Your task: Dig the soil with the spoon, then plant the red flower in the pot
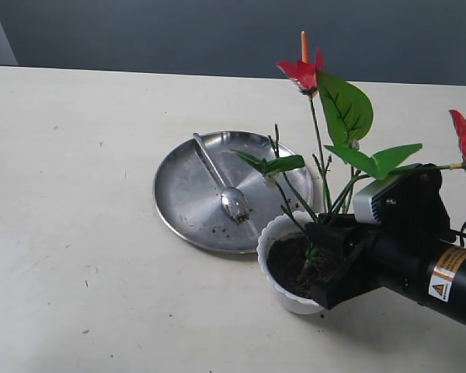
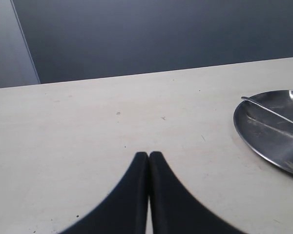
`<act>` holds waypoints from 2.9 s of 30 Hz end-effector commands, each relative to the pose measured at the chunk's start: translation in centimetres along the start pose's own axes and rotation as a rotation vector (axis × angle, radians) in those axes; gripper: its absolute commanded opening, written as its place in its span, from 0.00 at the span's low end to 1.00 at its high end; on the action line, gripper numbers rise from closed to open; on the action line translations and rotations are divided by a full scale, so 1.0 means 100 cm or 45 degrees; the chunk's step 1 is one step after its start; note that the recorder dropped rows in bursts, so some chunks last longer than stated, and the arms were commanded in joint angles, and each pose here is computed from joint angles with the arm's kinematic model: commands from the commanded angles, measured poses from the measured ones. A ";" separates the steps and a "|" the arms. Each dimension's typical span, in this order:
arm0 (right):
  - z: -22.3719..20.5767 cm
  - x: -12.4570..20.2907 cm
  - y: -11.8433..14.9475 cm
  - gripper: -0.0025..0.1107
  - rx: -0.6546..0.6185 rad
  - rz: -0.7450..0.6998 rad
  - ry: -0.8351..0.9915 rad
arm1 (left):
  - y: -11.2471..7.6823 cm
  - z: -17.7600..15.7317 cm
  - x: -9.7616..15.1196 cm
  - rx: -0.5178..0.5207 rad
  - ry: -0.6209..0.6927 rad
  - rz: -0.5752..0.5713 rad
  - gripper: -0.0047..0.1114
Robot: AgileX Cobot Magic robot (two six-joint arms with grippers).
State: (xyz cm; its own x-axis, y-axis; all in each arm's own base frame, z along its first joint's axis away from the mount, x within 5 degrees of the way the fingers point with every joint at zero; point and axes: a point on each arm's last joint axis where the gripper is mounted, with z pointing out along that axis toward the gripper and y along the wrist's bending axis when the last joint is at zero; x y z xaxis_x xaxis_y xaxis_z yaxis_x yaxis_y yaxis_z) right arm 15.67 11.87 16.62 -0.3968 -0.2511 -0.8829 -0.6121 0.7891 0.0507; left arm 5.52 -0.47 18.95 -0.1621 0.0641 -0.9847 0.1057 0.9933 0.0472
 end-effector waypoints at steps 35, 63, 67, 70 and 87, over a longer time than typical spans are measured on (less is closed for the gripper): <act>-0.014 0.000 -0.002 0.43 0.031 0.056 0.069 | 0.000 0.000 -0.002 0.007 -0.022 -0.006 0.05; -0.022 -0.019 -0.003 0.34 0.066 0.001 0.177 | 0.000 0.000 -0.002 0.007 -0.022 -0.006 0.05; -0.022 -0.019 -0.003 0.40 0.066 0.001 0.180 | 0.000 0.000 -0.002 0.007 -0.022 -0.006 0.05; -0.022 -0.019 -0.003 0.45 0.066 0.001 0.181 | 0.000 0.000 -0.002 0.007 -0.022 -0.006 0.05; -0.021 -0.033 -0.005 0.44 0.091 -0.023 0.251 | 0.000 0.000 -0.002 0.007 -0.022 -0.006 0.05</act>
State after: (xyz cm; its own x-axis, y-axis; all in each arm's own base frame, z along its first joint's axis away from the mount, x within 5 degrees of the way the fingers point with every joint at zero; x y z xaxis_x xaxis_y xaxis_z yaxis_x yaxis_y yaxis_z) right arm 15.73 11.20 20.30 -0.5274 -0.3529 -0.7729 -0.5675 0.8233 0.0114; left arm 5.52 -0.47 18.95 -0.1621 0.0641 -0.9847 0.1057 0.9933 0.0472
